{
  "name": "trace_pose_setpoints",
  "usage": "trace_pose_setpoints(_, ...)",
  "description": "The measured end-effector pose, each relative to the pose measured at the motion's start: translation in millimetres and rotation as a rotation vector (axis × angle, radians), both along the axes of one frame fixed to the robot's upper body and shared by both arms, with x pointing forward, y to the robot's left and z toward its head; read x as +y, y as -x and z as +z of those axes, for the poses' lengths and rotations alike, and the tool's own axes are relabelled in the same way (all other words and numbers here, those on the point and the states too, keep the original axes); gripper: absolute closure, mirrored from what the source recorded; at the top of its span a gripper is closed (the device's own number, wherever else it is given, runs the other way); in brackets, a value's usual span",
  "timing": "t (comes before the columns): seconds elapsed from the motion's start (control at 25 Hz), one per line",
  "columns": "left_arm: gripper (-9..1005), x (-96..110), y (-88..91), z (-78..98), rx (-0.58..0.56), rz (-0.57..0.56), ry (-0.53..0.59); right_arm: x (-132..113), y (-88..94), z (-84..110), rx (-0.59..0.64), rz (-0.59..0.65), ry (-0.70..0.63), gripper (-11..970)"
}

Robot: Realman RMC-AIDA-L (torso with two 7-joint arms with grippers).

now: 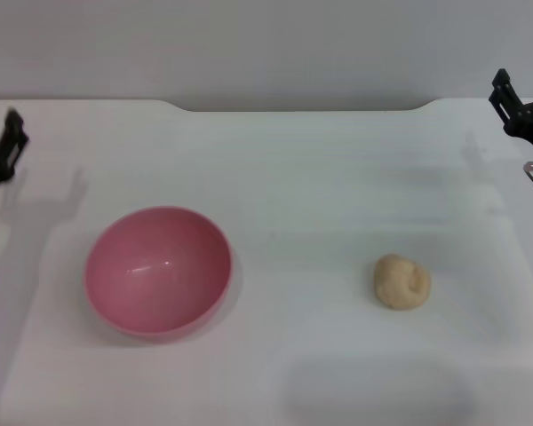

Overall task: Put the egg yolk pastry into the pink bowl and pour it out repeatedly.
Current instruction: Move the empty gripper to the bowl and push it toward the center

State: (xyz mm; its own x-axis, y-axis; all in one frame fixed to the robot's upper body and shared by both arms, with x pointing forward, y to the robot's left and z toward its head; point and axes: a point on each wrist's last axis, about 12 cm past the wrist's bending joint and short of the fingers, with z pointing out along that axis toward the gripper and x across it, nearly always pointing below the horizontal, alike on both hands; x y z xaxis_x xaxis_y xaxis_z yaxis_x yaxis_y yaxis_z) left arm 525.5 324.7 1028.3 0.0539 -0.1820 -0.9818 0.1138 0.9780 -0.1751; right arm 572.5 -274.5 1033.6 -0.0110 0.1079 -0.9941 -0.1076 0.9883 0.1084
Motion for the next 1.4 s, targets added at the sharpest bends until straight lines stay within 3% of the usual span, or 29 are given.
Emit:
trace_pose_setpoints(0.16,195,15,-26.5,16.7,0.061,-0.093,0.069,1,0.7,-0.9,0.004,0.004,-0.002,264)
trace_pose_setpoints(0.32,195,30,-64.7,51.6,0.22,-0.221,0.067,1,1.6,-1.6,0.006,0.003,-0.004,264)
trace_pose_setpoints(0.48,195,31,-82.5,94.0,0.386,-0.34,0.02,1,1.7,-1.6,0.006,0.004,-0.004,264)
trace_pose_setpoints(0.6,195,29,-81.5,124.7,0.533,-0.387,-0.009,2,1.3,-1.2,0.004,0.006,-0.003,263)
trace_pose_setpoints(0.64,195,29,-75.1,141.6,0.652,-0.386,-0.05,2,0.7,-0.7,0.003,0.007,-0.003,263)
trace_pose_setpoints(0.68,195,29,-75.1,141.6,0.652,-0.386,-0.05,2,0.7,-0.7,0.003,0.007,-0.003,263)
trace_pose_setpoints(0.76,195,29,-63.8,154.3,0.787,-0.386,-0.081,3,0.0,-0.2,0.001,0.009,-0.003,263)
trace_pose_setpoints(0.84,195,29,-59.7,159.3,0.831,-0.384,-0.094,4,-0.9,0.5,0.0,0.012,-0.004,264)
trace_pose_setpoints(0.88,194,23,-46.8,171.8,0.941,-0.406,-0.152,4,-1.4,0.8,-0.001,0.013,-0.004,264)
trace_pose_setpoints(1.08,194,9,-31.1,180.6,1.05,-0.433,-0.234,6,-4.4,2.7,-0.003,0.019,-0.003,263)
trace_pose_setpoints(1.4,194,-17,-29.3,167.1,1.18,-0.479,-0.307,8,-6.9,4.2,-0.005,0.023,-0.001,264)
